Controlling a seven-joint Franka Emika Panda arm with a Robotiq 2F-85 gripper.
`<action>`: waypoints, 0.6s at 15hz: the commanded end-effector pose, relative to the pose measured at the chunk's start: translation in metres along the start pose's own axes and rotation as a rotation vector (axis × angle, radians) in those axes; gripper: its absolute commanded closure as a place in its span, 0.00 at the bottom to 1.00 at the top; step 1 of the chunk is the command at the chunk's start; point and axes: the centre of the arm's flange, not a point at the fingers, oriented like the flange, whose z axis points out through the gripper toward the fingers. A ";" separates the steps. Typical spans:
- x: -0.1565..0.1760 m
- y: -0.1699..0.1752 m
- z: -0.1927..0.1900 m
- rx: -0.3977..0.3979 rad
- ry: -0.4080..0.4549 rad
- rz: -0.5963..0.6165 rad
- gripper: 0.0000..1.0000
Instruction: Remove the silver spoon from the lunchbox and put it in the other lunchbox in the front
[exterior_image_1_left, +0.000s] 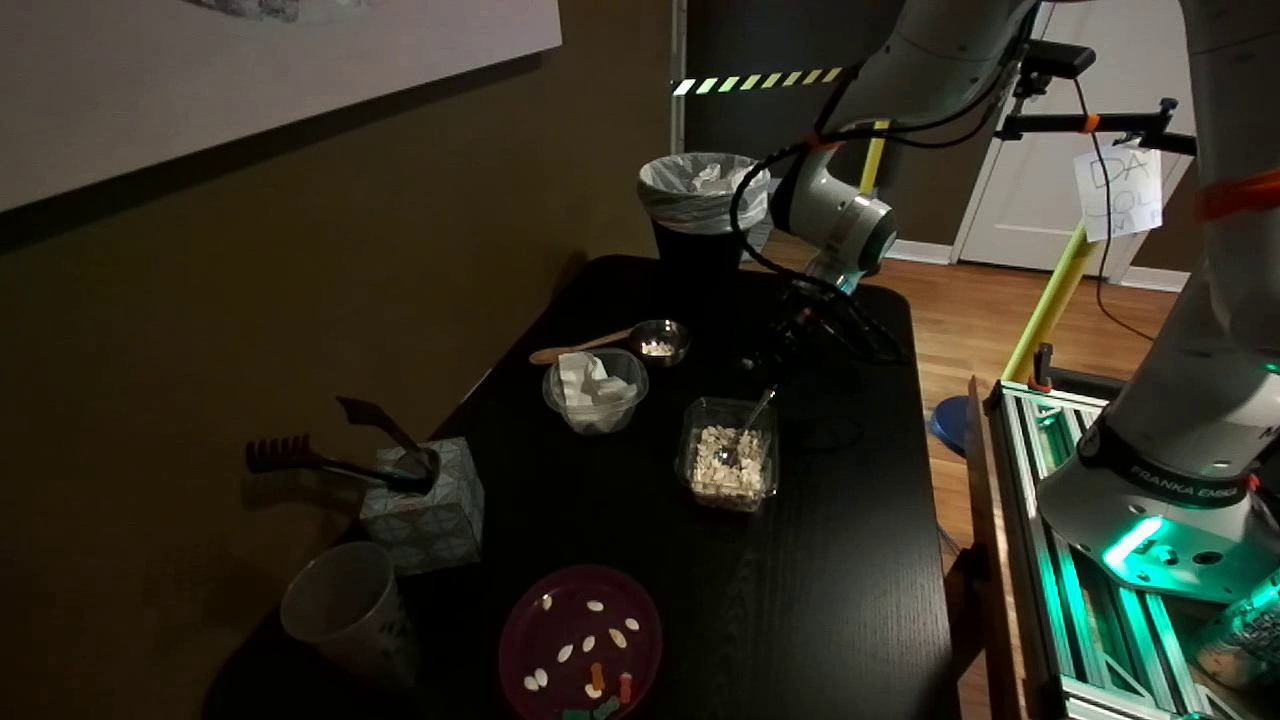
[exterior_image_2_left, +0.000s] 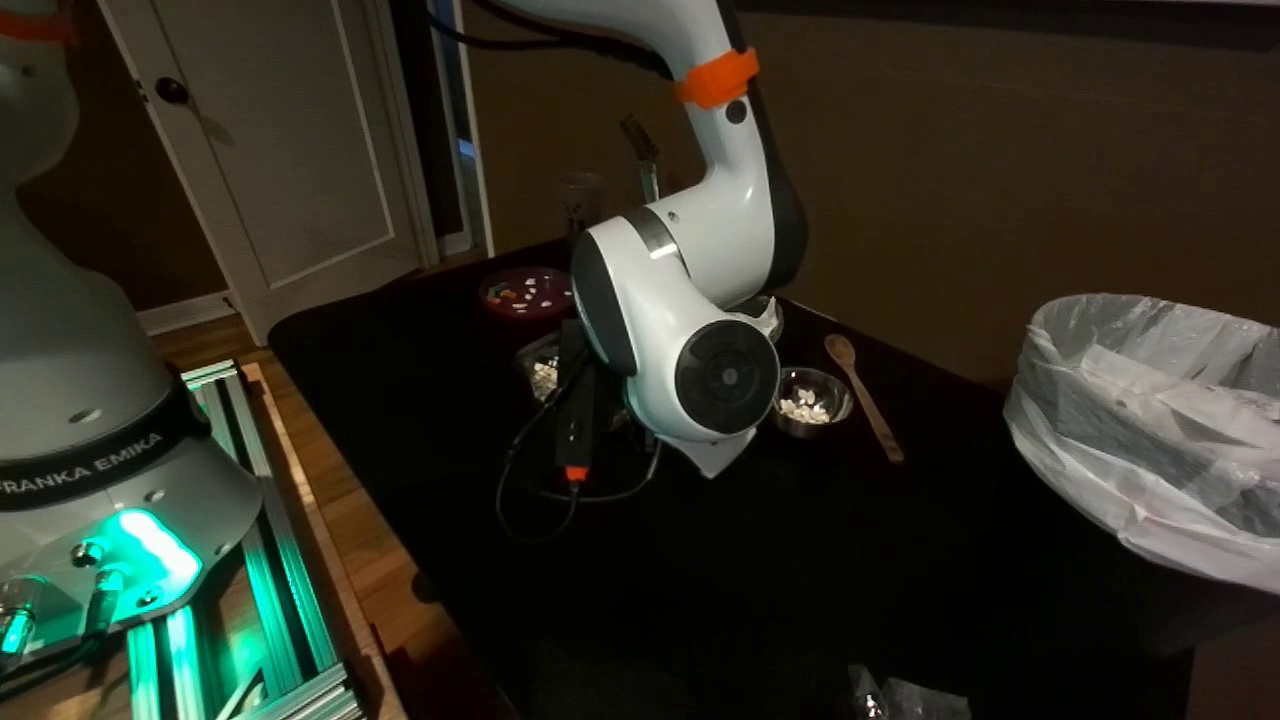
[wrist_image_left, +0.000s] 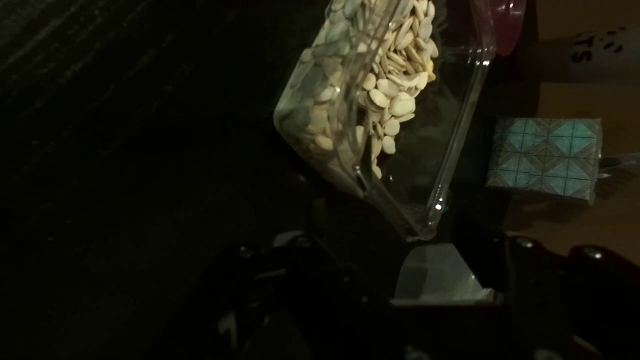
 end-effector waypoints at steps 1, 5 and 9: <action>-0.001 0.006 0.003 -0.049 0.002 -0.020 0.33; -0.004 0.008 0.002 -0.064 -0.031 -0.056 0.32; -0.011 0.011 -0.001 -0.077 -0.097 -0.100 0.31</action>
